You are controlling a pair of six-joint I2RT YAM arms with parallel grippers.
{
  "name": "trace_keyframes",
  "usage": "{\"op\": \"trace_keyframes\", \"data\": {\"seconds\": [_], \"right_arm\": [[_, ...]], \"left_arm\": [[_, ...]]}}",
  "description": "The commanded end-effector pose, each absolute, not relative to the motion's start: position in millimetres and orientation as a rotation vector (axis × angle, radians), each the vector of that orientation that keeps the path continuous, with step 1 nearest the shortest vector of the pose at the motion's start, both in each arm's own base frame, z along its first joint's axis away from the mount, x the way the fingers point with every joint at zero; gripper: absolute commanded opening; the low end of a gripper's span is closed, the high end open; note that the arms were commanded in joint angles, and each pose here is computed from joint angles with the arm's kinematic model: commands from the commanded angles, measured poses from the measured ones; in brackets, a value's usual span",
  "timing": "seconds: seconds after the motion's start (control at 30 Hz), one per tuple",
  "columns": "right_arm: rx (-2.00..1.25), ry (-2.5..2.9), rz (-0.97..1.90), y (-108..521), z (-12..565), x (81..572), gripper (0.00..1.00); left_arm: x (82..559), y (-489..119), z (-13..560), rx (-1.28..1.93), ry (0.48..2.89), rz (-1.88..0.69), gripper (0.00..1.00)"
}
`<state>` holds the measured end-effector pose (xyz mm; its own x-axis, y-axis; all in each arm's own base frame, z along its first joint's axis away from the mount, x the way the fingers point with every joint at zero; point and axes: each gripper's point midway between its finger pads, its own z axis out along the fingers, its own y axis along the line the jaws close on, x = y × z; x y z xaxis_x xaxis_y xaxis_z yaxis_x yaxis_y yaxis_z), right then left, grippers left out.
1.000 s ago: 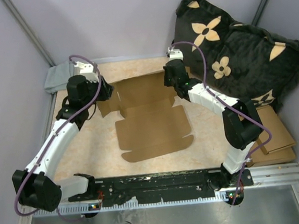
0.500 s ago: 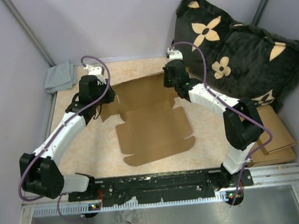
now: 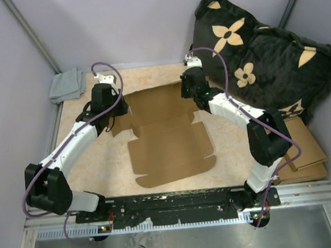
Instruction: Fold the paper box
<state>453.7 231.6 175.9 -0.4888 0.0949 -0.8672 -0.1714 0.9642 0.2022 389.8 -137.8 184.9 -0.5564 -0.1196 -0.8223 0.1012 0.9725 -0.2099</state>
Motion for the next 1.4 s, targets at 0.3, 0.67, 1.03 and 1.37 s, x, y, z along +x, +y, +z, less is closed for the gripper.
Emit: {"op": "trace_keyframes", "data": {"seconds": [0.3, 0.67, 1.03, 1.37], "right_arm": [[-0.047, 2.025, 0.407, 237.4, 231.2, 435.9, 0.36], [0.07, 1.924, 0.402, 184.9, 299.5, 429.1, 0.52], [-0.053, 1.948, 0.412, 141.2, 281.8, 461.1, 0.49], [-0.296, 2.2, 0.567, 174.4, 164.2, 459.3, 0.41]], "left_arm": [[388.3, -131.9, 194.2, -0.062, 2.034, -0.254, 0.0], [398.3, -98.2, 246.9, -0.06, 1.656, -0.099, 0.0], [390.5, -86.2, 245.7, -0.037, 1.436, -0.054, 0.0], [411.2, -90.1, 213.1, -0.059, 1.653, -0.01, 0.0]]}}
